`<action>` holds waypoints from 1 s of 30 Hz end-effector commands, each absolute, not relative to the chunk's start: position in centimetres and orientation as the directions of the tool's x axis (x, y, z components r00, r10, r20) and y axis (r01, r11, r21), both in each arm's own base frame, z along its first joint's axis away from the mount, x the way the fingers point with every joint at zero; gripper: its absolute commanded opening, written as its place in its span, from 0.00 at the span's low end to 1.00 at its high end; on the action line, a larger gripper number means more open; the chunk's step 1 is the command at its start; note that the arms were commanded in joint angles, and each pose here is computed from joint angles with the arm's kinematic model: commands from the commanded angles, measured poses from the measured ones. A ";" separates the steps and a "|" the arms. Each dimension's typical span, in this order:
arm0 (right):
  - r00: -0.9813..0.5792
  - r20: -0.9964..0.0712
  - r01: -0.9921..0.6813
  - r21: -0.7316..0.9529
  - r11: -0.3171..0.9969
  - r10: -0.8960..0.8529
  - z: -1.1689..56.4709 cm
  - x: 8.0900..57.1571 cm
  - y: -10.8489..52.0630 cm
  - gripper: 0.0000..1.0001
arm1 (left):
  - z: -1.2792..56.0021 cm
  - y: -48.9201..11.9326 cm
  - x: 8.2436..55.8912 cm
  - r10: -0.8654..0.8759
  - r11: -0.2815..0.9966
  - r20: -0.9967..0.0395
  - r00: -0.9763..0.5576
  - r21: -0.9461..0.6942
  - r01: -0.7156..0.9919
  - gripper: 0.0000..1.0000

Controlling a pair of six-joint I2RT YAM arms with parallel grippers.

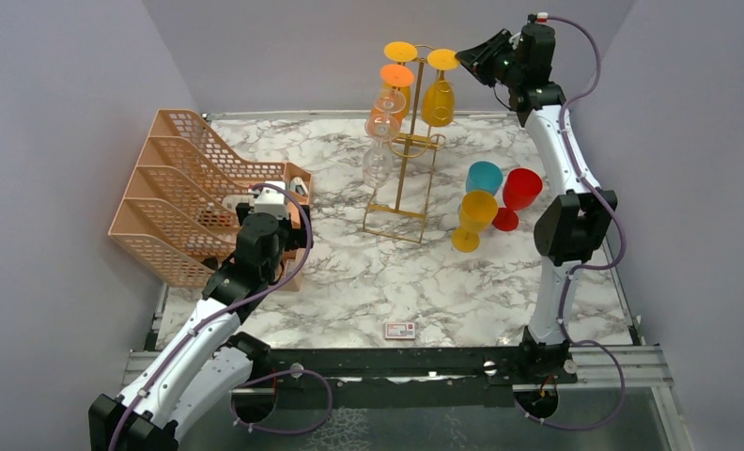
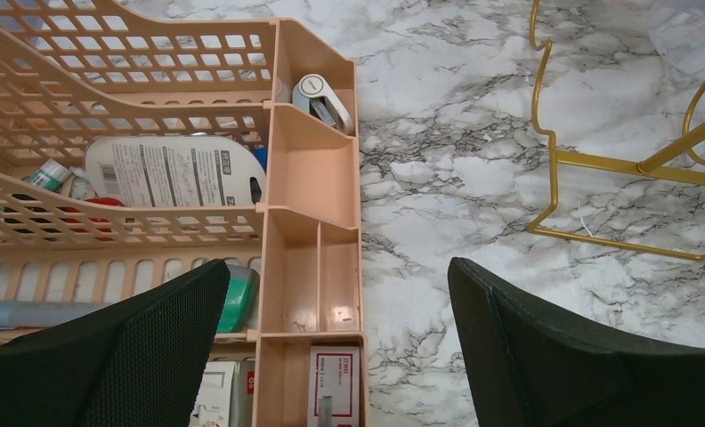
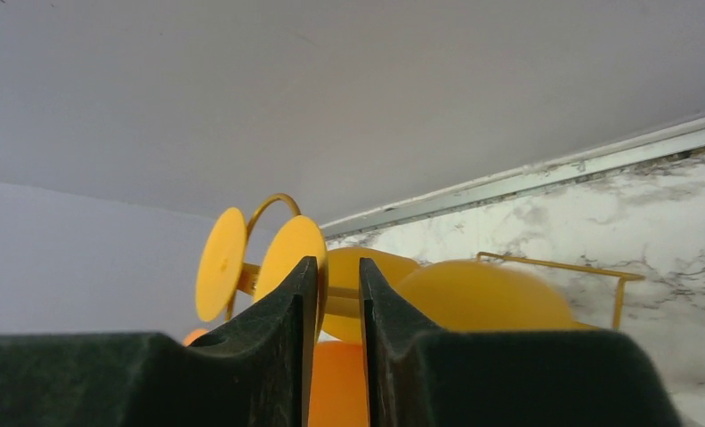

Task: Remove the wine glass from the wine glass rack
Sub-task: Pick up the wine glass from the wine rack.

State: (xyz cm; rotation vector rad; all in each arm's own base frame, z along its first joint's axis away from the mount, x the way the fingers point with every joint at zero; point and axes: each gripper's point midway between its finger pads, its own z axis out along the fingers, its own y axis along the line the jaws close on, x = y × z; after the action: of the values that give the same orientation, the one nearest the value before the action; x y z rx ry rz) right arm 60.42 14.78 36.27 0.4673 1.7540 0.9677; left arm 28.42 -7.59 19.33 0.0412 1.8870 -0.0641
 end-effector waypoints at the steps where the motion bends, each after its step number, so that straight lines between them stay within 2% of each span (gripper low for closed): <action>1: -0.410 -0.640 -0.123 0.744 0.656 0.649 35.4 60.2 14.5 0.23 | 19.9 -7.9 28.6 -0.001 0.996 -0.952 -0.305 -0.028 0.084 0.99; 8: -0.396 -0.670 -0.145 0.720 0.678 0.627 36.2 59.7 14.4 0.22 | 19.9 -8.0 28.6 -0.001 0.996 -0.952 -0.305 -0.029 0.085 0.99; 30: -0.451 -0.642 -0.206 0.751 0.627 0.620 37.0 58.8 16.6 0.25 | 20.0 -8.0 28.5 0.001 0.996 -0.953 -0.303 -0.027 0.088 0.99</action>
State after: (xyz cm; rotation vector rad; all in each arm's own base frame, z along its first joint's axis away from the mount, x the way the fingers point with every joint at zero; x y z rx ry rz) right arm 59.92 15.23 35.71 0.3832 1.7931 0.9378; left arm 28.42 -7.81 19.16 0.0545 1.8933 -0.0715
